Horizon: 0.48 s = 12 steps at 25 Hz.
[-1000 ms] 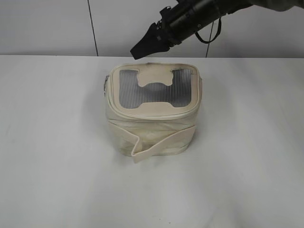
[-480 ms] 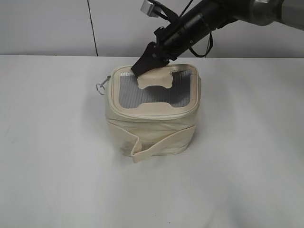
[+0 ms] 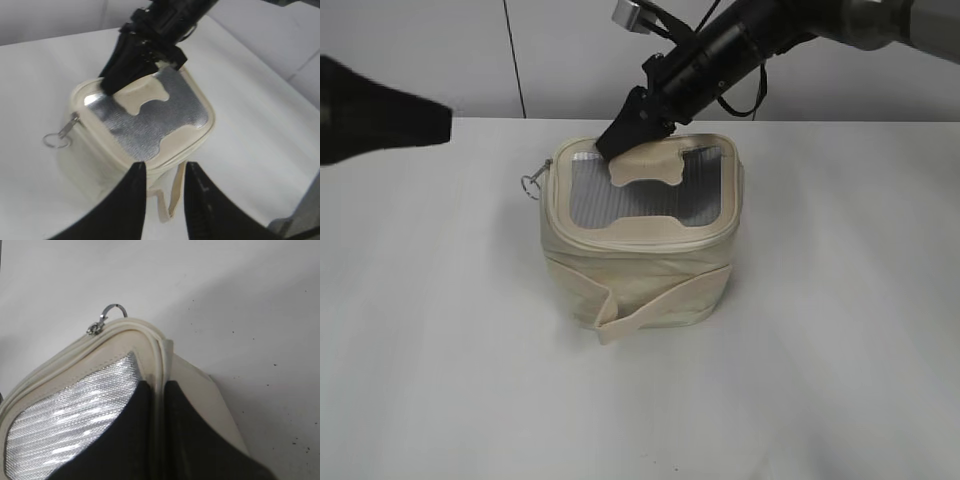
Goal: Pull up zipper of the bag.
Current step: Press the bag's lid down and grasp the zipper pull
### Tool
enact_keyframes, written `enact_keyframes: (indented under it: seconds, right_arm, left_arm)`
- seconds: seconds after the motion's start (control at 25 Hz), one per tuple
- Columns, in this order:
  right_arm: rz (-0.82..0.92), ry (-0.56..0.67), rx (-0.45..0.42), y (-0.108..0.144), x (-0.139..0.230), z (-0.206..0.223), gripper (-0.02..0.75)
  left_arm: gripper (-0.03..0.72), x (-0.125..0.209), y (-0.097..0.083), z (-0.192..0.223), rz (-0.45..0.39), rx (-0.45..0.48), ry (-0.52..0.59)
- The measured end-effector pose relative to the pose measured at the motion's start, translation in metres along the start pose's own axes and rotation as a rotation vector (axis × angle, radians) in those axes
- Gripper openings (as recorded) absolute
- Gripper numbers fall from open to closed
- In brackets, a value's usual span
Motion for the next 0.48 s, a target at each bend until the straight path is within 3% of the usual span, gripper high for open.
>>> enact_keyframes:
  seconds: [0.08,0.16,0.32,0.48]
  right_arm:
    - [0.002,0.0,0.0,0.0,0.0,0.0,0.06]
    - [0.004,0.0,0.0,0.0,0.0,0.0,0.057]
    - [0.012,0.001,-0.004,0.001,0.0,0.0,0.054]
    - [0.013,0.001,-0.004,0.001,0.0,0.0,0.054]
  left_arm:
    - [0.211,-0.017,0.014,0.015,-0.008,0.104,0.028]
    - [0.235,-0.033,0.045,0.026,-0.014,0.177,0.035]
    - [0.365,-0.038,0.109,0.053,0.119,0.143,0.064]
    - [0.452,-0.02,0.131,0.088,0.284,0.159,0.127]
Point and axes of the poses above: a point on each arm's last joint axis where the gripper is mounted, z pointing out along that axis toward the gripper, y along the wrist's bending axis when the last joint is at zero, x = y × z, the point moved 4 cm from there along z, pointing out along that axis toward the gripper, and after that the axes turned 12 degrees about -z, right-handed, at the moved point
